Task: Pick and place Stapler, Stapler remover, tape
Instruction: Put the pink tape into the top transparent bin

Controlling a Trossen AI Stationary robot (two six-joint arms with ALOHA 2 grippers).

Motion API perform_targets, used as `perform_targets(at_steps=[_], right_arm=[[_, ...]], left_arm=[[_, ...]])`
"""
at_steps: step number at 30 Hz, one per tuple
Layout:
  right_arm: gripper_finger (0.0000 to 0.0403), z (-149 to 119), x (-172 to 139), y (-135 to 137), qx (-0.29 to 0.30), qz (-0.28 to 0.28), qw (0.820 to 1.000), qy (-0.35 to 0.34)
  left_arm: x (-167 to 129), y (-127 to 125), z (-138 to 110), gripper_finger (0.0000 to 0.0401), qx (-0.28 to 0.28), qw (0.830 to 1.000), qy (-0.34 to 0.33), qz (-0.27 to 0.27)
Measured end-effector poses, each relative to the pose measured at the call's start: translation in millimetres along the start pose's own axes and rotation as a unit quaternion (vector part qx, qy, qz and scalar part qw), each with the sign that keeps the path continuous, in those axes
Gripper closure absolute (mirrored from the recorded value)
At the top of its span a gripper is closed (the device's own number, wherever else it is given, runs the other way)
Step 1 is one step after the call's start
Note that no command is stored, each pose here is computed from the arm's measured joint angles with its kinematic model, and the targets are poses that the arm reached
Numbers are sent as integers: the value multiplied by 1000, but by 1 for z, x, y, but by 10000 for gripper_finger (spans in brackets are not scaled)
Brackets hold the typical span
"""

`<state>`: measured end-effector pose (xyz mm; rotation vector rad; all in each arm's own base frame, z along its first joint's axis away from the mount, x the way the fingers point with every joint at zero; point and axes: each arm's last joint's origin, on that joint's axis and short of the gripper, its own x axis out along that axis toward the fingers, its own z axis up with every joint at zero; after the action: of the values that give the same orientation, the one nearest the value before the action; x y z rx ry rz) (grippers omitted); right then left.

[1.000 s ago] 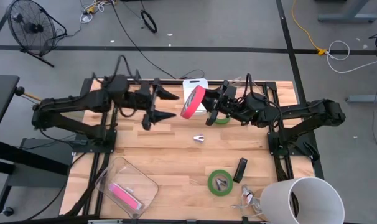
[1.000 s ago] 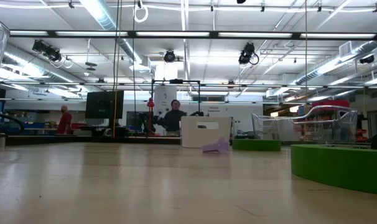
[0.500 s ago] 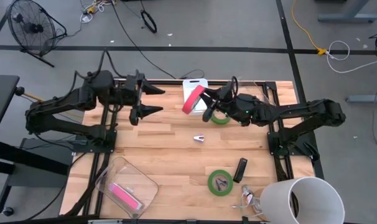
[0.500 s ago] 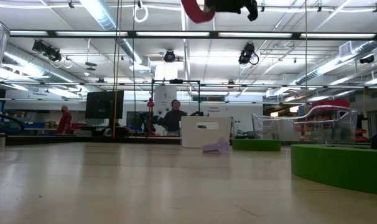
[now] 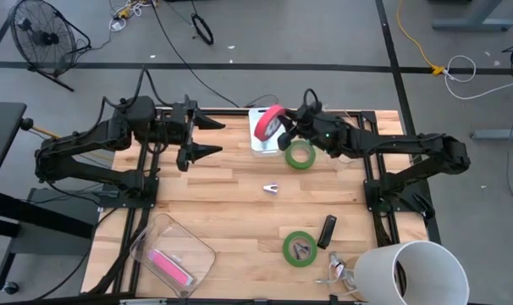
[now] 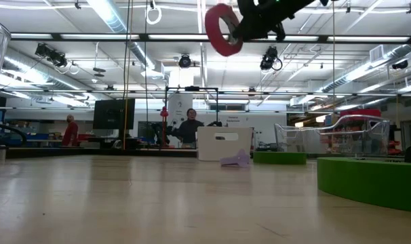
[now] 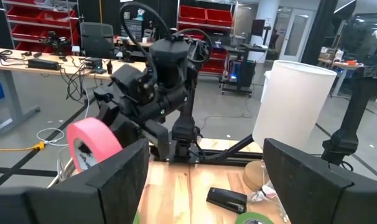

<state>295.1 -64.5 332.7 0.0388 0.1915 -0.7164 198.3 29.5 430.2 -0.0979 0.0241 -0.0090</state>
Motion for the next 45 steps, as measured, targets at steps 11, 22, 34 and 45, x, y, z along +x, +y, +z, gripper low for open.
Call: perform_targets(at_steps=[11, 22, 34, 45], right_arm=[[339, -7, 0, -4, -32, -50, 998, 30], [341, 12, -32, -7, -74, -86, 994, -4], [341, -4, -59, -16, -95, -132, 983, 80], [341, -16, -63, -21, -103, -159, 974, 126]], left_arm=[[0, 0, 0, 83, 0, 1000, 0, 0], [0, 1, 0, 83, 1, 1000, -1, 13], [0, 1, 0, 83, 1, 1000, -1, 13], [0, 1, 0, 83, 1, 1000, -1, 13]])
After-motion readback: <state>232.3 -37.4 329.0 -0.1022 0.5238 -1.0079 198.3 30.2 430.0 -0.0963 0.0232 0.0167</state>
